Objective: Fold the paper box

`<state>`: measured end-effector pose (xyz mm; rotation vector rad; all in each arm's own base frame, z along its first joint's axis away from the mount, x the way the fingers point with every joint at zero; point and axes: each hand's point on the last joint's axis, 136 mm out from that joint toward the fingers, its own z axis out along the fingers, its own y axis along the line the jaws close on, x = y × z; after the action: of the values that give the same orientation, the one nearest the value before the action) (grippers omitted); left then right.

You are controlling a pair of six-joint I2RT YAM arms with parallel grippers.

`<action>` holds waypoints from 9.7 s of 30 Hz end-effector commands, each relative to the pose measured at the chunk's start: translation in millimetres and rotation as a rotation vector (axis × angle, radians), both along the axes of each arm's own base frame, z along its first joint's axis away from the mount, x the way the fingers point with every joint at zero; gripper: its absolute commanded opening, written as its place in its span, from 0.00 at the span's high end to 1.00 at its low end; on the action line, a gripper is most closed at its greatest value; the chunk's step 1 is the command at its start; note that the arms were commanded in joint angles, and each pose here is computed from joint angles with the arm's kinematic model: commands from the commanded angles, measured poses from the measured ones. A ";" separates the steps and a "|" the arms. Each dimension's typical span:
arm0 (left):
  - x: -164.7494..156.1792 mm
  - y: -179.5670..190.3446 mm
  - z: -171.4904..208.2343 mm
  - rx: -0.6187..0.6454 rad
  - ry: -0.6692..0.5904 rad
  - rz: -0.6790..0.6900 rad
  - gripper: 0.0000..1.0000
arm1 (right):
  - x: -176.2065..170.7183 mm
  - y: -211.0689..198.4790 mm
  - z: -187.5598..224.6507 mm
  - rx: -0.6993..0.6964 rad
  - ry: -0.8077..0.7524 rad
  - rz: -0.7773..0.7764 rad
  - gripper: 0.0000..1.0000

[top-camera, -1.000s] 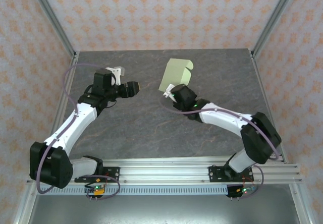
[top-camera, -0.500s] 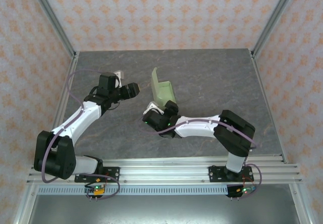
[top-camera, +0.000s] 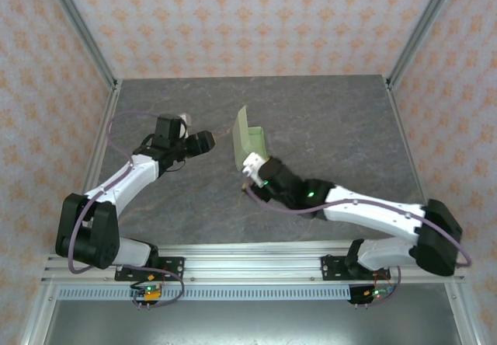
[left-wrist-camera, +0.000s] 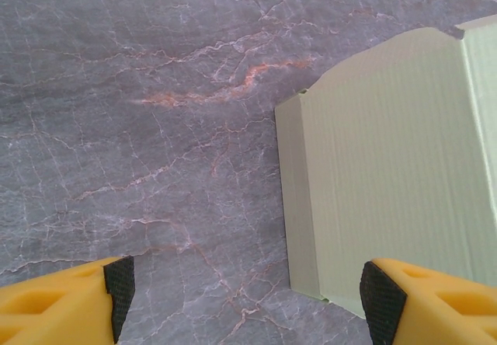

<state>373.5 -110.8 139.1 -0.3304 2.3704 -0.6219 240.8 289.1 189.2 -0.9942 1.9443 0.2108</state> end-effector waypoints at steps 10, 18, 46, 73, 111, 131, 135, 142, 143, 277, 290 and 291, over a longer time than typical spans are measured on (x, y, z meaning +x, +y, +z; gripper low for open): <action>3.6 -7.0 25.7 -0.056 -0.072 -0.001 0.21 | 122.7 -53.3 44.8 0.539 0.376 -0.460 0.30; -8.6 5.6 9.3 0.001 -0.025 0.041 0.22 | 149.7 0.8 16.5 0.594 0.755 -0.566 0.33; -17.7 -0.3 11.7 -0.019 -0.062 -0.005 0.21 | 138.1 -18.4 -8.1 1.155 0.666 -1.475 0.62; -76.3 -101.1 18.1 0.386 -0.286 -0.376 0.15 | 108.5 -114.1 -22.0 0.123 0.149 -0.254 0.18; 17.0 -61.9 11.9 0.128 -0.010 -0.260 0.39 | 122.9 -73.6 -17.9 0.226 0.450 -0.321 0.41; 20.7 -66.7 0.5 0.087 0.025 -0.274 0.52 | 156.9 -38.5 -44.6 0.275 0.518 -0.276 0.56; 23.0 -68.5 -1.7 0.085 0.025 -0.276 0.57 | 161.6 -33.9 -39.3 0.274 0.468 -0.265 0.59; 23.6 -58.3 -5.6 0.157 0.040 -0.268 0.57 | 172.2 -51.5 -37.0 0.108 0.341 -0.259 0.44; 24.3 -57.5 -5.7 0.163 0.039 -0.269 0.57 | 172.9 -50.9 -39.2 0.095 0.345 -0.252 0.44; 5.5 -49.1 -95.2 0.139 0.288 -0.174 0.54 | 140.2 -70.1 -93.0 0.284 0.831 -0.805 0.44; 4.6 -50.0 -101.9 0.148 0.311 -0.176 0.55 | 128.4 -53.2 -139.2 0.193 0.952 -0.777 0.41; 5.1 -50.9 -100.7 0.143 0.311 -0.177 0.55 | 126.7 -55.7 -141.9 0.187 0.954 -0.790 0.41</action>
<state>386.3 -167.1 50.7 -0.1727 2.6873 -0.5757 379.2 240.3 64.6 0.1134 2.8579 0.5126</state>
